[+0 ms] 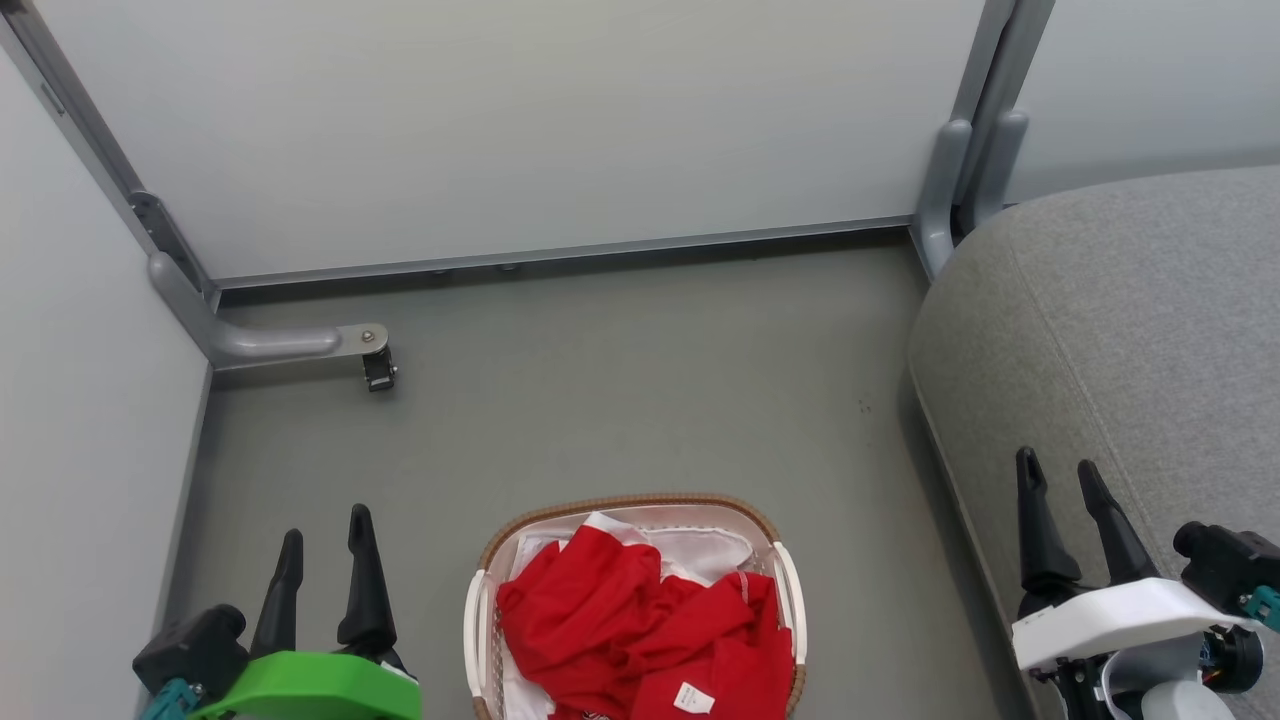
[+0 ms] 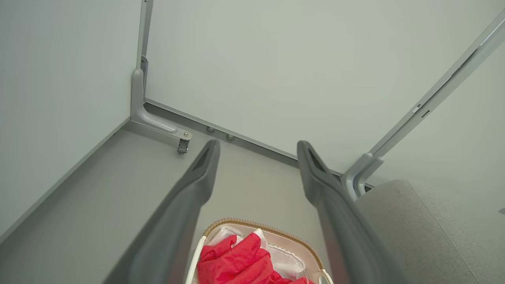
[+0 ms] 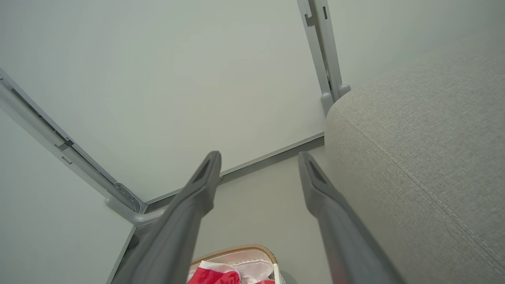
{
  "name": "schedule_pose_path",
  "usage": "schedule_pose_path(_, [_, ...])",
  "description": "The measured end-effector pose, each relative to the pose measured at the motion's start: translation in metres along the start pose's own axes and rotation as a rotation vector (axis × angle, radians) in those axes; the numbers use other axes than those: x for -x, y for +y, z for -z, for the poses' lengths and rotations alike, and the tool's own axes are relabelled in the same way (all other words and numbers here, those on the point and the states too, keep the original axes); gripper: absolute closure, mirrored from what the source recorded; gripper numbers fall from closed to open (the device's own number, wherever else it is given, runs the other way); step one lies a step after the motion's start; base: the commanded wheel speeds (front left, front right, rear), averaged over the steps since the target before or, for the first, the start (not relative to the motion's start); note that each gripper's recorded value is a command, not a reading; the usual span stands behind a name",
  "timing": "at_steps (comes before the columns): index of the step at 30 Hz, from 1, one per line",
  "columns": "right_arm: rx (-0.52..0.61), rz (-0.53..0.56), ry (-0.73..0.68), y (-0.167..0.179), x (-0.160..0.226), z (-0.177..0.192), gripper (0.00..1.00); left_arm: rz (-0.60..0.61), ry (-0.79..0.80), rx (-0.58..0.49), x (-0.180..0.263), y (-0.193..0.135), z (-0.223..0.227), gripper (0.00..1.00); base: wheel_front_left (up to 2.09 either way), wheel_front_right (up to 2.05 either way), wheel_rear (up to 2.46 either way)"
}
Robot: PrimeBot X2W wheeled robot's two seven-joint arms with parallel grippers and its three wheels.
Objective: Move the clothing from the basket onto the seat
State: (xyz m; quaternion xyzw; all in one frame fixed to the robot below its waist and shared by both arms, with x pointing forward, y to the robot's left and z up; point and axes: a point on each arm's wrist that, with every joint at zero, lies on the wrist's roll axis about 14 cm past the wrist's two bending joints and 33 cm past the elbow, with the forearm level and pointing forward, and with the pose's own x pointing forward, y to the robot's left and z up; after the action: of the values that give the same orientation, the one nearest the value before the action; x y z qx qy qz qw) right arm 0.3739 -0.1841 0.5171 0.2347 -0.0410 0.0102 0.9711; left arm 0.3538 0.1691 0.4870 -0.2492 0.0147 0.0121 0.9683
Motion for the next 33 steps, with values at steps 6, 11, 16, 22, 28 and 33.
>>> schedule_pose_path(6, [0.061, -0.019, -0.004, 0.004, 0.0, 0.0, 0.0, 0.006, -0.006, -0.054, 0.001, -0.001, 0.001, 0.0, 0.0, 0.0, 0.0])
schedule_pose_path(11, [0.103, -0.031, -0.005, 0.006, 0.0, 0.001, 0.0, 0.017, -0.006, -0.088, 0.001, -0.004, 0.003, 0.0, 0.0, 0.0, 0.0])
schedule_pose_path(16, [0.141, -0.043, -0.005, 0.009, 0.0, 0.002, 0.0, 0.023, -0.004, -0.128, 0.003, -0.005, 0.005, 0.0, 0.0, 0.0, 0.0])
schedule_pose_path(22, [0.189, -0.056, 0.003, 0.01, 0.001, 0.006, 0.0, 0.029, 0.003, -0.176, 0.005, -0.005, 0.01, 0.0, 0.0, 0.0, 0.0])
schedule_pose_path(28, [0.233, -0.065, 0.02, 0.011, 0.003, 0.013, 0.0, 0.039, 0.01, -0.208, 0.007, -0.006, 0.014, 0.0, 0.0, 0.0, 0.0])
schedule_pose_path(33, [0.266, -0.075, 0.036, 0.011, 0.004, 0.019, 0.0, 0.048, 0.016, -0.242, 0.008, -0.008, 0.018, 0.0, 0.0, 0.0, 0.0])
